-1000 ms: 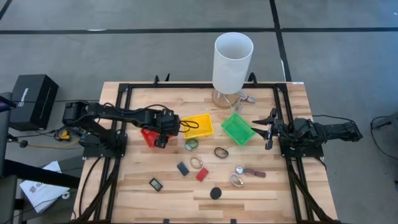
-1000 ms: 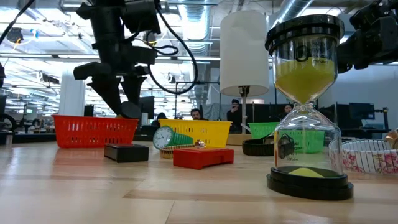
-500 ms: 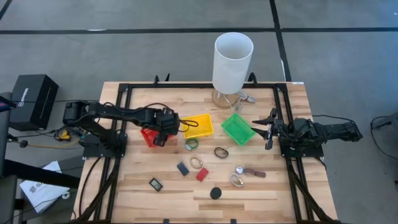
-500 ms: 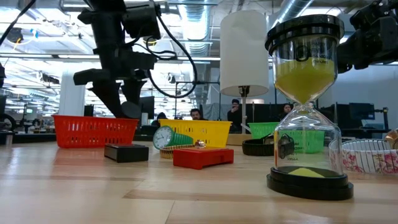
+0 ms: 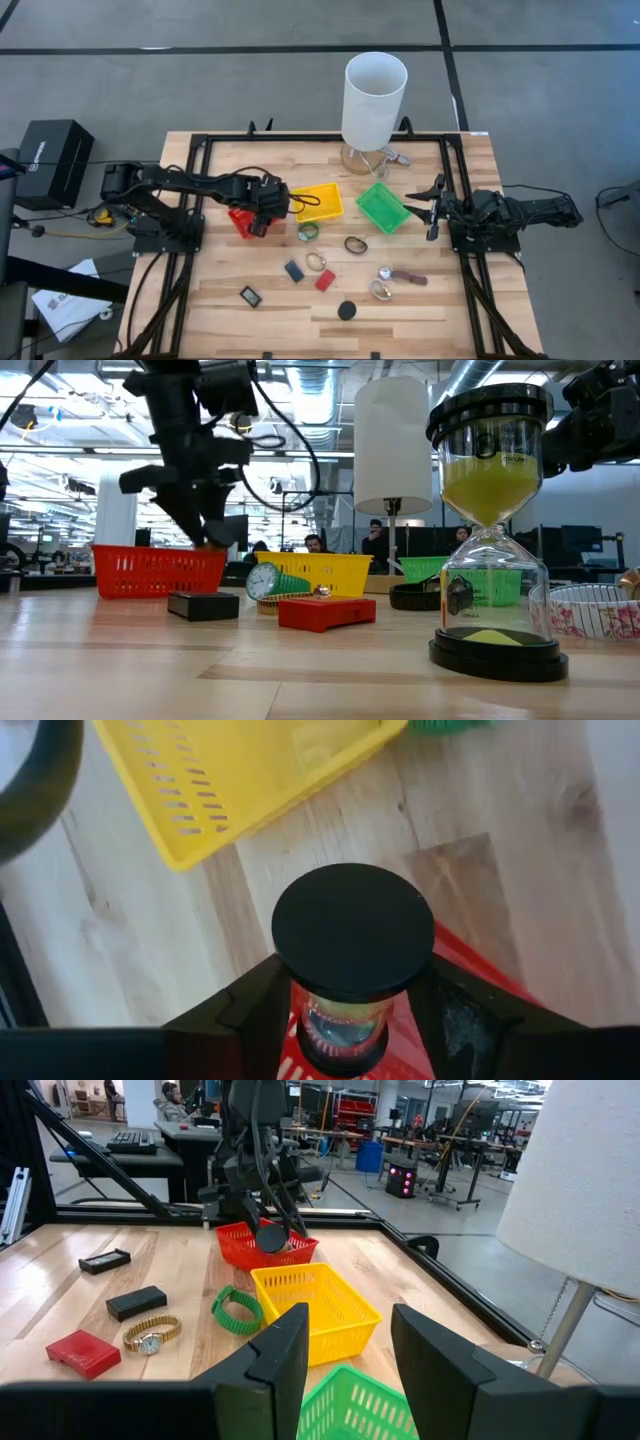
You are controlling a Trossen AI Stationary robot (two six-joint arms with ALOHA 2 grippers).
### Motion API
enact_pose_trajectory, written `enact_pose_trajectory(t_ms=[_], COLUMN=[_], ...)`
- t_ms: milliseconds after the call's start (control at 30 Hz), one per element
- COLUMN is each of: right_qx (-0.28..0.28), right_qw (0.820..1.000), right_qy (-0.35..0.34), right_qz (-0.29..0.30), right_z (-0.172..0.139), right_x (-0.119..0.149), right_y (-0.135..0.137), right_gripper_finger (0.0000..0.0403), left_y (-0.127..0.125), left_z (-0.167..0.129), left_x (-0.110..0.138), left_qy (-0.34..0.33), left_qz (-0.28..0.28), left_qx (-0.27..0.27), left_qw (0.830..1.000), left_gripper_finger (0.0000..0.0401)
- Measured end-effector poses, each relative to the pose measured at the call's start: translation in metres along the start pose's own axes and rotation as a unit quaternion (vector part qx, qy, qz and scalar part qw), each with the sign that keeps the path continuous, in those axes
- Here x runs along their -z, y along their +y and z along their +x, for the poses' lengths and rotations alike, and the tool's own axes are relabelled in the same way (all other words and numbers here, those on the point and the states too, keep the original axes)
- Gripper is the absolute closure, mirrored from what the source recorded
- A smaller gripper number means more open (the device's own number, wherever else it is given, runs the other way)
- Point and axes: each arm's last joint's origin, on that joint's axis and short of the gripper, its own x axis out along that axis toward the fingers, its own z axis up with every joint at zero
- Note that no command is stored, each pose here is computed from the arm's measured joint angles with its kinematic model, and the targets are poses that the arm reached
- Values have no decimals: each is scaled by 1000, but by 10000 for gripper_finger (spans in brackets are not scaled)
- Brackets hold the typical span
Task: Pick & Place Office items
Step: Put the left black hourglass into the red basket
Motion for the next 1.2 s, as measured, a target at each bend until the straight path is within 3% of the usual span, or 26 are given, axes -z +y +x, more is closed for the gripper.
enact_pose_trajectory(t_ms=[267,400,533,700,833,967,1033,1200], right_qx=[0,0,0,0,0,0,0,0], right_qw=[1000,1000,1000,1000,1000,1000,1000,1000], right_qy=[0,0,0,0,0,-2,-1,0], right_qz=[0,0,0,0,0,1,1,0], right_z=[0,0,0,0,0,0,0,0], right_x=[0,0,0,0,0,0,0,0], right_y=[0,0,0,0,0,0,0,0], right_gripper_finger=[267,267,267,267,267,267,267,267], left_y=[4,6,6,-7,-20,-35,-42,-53], left_z=[-22,-36,-45,-36,-20,-1,8,19], left_x=[3,6,13,38,62,79,86,94], left_qy=[-44,-73,-112,-165,-241,-322,-339,-330], left_qz=[-65,-154,-251,-334,-409,-437,-439,-431], left_qx=[-16,-21,-23,-44,-83,-101,-99,-92], left_qw=[997,985,961,927,876,834,826,835], left_gripper_finger=[231,227,232,234,230,235,236,230])
